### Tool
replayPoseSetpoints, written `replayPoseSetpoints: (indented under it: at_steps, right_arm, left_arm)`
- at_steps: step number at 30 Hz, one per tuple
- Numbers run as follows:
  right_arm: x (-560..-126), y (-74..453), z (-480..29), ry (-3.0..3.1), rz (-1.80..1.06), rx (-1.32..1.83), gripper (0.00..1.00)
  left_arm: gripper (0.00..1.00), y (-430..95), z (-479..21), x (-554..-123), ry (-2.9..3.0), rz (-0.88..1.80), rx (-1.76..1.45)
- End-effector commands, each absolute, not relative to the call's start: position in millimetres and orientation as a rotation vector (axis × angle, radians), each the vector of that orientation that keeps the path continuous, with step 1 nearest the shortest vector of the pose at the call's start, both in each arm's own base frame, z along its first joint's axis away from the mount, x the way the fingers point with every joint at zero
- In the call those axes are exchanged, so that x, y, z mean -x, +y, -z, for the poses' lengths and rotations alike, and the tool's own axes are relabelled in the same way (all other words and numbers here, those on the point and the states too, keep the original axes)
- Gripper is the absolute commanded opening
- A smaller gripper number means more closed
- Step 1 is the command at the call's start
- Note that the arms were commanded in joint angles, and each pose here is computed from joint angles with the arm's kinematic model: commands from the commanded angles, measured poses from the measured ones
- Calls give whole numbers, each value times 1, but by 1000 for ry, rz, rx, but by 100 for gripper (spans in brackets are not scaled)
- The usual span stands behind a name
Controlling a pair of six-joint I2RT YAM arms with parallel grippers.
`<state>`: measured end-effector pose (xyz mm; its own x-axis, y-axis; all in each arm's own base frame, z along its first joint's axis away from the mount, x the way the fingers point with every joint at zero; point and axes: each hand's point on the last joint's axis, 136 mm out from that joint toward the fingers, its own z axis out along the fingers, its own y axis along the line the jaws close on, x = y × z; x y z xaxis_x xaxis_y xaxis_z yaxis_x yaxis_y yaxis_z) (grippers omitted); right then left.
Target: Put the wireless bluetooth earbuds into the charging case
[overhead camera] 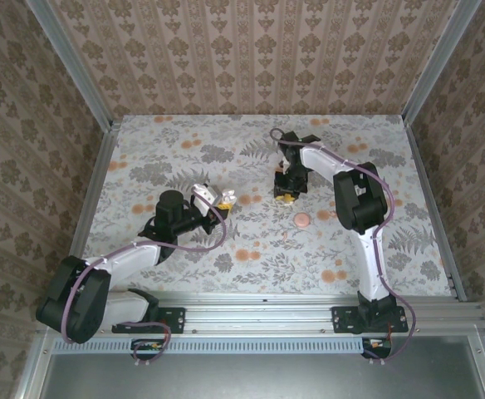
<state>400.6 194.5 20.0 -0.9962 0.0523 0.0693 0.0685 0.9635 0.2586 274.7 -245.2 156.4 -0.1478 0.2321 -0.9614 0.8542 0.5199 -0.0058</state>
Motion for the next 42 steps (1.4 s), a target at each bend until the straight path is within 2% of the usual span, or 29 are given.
replayPoseSetpoints:
  at_steps: [1,12,17,20,25,31,42]
  right_arm:
    - [-375,188,-16,-2980,333,40,26]
    - [-351,188,-26,-2967,296,-47,25]
    - [-356,193,-47,-3024,334,-44,27]
    - [-362,187,-67,-3083,331,63,27]
    - [-358,160,-83,-3103,246,410,28]
    - [-357,155,-68,-3054,307,653,30]
    - [-365,160,-37,-3011,275,625,32]
  left_arm:
    - [10,-248,-171,-274,1611,717,-948]
    - [10,-250,-172,-272,1602,722,-956]
    - [10,-251,-173,-272,1601,721,-956]
    - [11,-251,-173,-272,1601,722,-956]
    - [10,-249,-173,-274,1601,703,-955]
    - [10,-248,-176,-275,1598,695,-947]
    - [10,-247,-175,-275,1599,683,-946]
